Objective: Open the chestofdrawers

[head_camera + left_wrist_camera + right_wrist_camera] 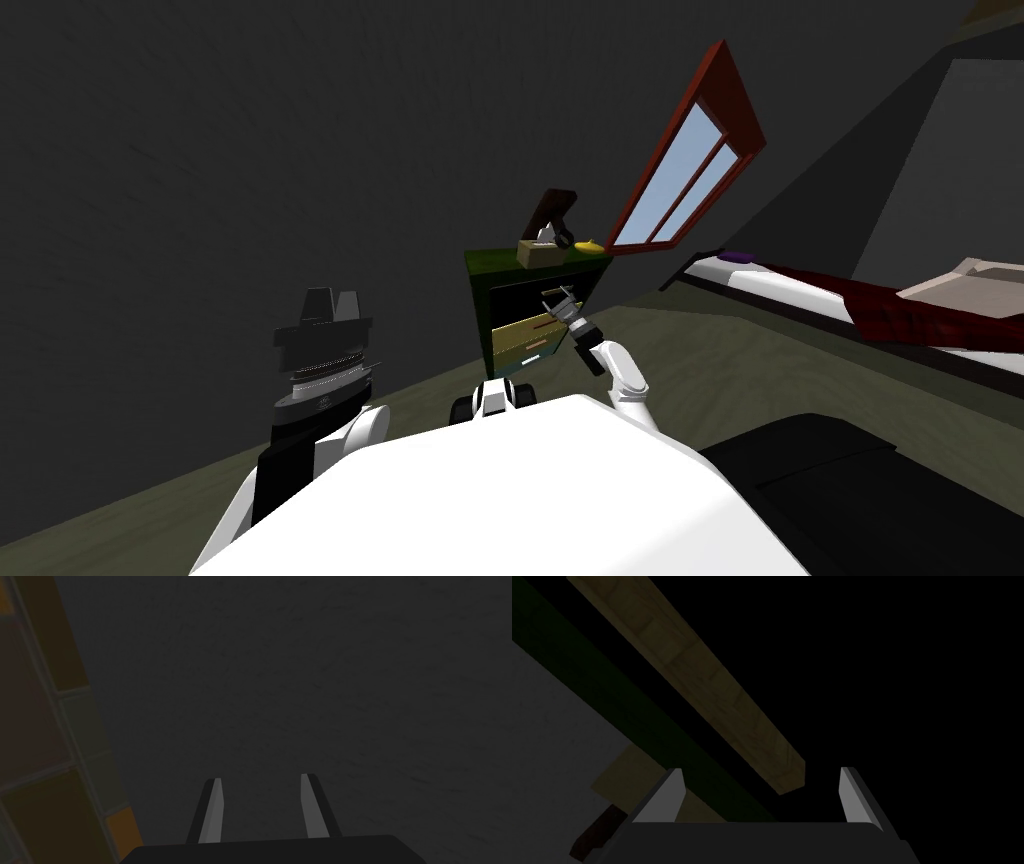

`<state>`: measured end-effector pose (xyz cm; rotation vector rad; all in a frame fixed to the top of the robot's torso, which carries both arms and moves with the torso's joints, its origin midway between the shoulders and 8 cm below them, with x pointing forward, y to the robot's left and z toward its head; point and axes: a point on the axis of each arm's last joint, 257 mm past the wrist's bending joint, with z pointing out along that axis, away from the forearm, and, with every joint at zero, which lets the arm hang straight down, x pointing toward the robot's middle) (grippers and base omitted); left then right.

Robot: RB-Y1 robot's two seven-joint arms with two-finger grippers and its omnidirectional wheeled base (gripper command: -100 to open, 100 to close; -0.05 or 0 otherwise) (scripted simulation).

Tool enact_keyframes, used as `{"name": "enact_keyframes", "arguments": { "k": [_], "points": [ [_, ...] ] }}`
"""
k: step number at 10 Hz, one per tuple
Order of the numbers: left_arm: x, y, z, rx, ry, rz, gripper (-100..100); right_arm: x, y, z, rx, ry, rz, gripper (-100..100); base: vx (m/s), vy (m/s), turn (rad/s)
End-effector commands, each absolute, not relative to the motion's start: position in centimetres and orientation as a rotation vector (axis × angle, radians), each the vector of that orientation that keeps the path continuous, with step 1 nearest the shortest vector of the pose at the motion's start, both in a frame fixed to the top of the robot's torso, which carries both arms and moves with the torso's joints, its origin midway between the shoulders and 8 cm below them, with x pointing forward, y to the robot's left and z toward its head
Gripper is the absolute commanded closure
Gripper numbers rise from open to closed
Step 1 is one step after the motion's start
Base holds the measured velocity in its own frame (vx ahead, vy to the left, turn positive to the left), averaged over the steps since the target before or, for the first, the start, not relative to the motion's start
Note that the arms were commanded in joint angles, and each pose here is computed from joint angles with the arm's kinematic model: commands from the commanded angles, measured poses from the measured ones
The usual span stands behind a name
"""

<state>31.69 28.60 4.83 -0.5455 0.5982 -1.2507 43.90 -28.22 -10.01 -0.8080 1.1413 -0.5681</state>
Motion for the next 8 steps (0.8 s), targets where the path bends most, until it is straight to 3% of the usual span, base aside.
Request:
{"name": "enact_keyframes", "arguments": {
  "k": [1,8],
  "points": [
    [31.7,28.6,4.8,-0.546,0.598,-1.251,0,44.7,-29.6,-11.2,-0.916,1.135,-0.701,-100,-0.017,0.113,-0.056],
    [31.7,28.6,4.8,-0.545,0.598,-1.251,0,45.5,-31.7,-12.4,-1.076,1.109,-0.888,-100,-0.013,0.076,-0.035]
  ]
}}
